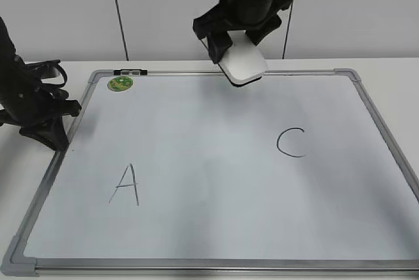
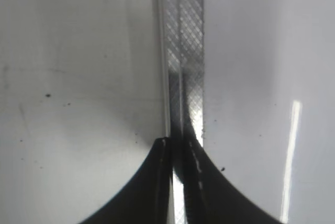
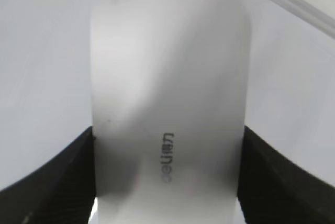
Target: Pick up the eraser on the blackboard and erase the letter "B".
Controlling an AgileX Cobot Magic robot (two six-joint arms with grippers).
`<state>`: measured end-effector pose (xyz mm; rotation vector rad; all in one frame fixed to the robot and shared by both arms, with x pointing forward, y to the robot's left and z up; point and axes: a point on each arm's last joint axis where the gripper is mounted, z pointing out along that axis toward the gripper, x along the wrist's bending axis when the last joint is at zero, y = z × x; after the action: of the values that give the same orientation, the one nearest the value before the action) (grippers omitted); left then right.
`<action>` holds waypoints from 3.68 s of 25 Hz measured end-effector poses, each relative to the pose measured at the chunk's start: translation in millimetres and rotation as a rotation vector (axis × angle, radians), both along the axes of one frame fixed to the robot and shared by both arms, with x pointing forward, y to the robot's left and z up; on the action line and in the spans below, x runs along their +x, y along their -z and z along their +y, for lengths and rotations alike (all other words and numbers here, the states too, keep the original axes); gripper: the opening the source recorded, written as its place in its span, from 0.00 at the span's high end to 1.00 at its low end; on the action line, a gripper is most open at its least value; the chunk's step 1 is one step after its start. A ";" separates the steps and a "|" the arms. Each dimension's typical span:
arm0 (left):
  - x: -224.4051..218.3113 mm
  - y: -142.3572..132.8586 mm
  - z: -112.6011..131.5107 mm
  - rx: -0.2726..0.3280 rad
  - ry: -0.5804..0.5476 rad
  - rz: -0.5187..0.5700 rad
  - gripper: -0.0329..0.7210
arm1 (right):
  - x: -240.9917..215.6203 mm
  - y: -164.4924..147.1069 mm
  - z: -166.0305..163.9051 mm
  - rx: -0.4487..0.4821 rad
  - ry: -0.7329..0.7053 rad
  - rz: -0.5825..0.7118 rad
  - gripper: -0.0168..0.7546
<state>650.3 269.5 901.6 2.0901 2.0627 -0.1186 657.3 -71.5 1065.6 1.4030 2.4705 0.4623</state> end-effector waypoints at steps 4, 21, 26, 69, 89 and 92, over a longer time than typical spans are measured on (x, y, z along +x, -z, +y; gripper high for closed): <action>0.0 0.0 0.0 0.000 0.000 0.000 0.92 | -17.7 -10.6 -15.8 -0.057 0.005 0.001 0.29; 0.0 0.0 0.0 0.000 0.000 0.000 0.92 | -62.4 49.4 -187.0 -0.062 0.388 0.312 0.29; 0.0 0.0 0.0 0.000 0.000 0.000 0.92 | -61.1 61.0 -220.0 0.014 0.480 0.304 0.29; 8.6 -14.6 1.0 0.018 0.045 0.035 0.47 | -12.3 52.1 -232.2 0.042 0.454 0.316 0.15; -54.4 -195.4 -38.4 -0.031 0.186 -0.237 0.25 | -144.4 -73.4 -214.8 0.077 0.383 0.026 0.21; -90.8 -219.8 -38.1 -0.034 0.202 -0.289 0.25 | -177.7 -85.2 -216.7 0.076 0.382 -0.024 0.21</action>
<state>559.5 231.4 1121.5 2.1451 1.6732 0.1124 479.6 -288.2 1150.8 1.8337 2.1117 0.4857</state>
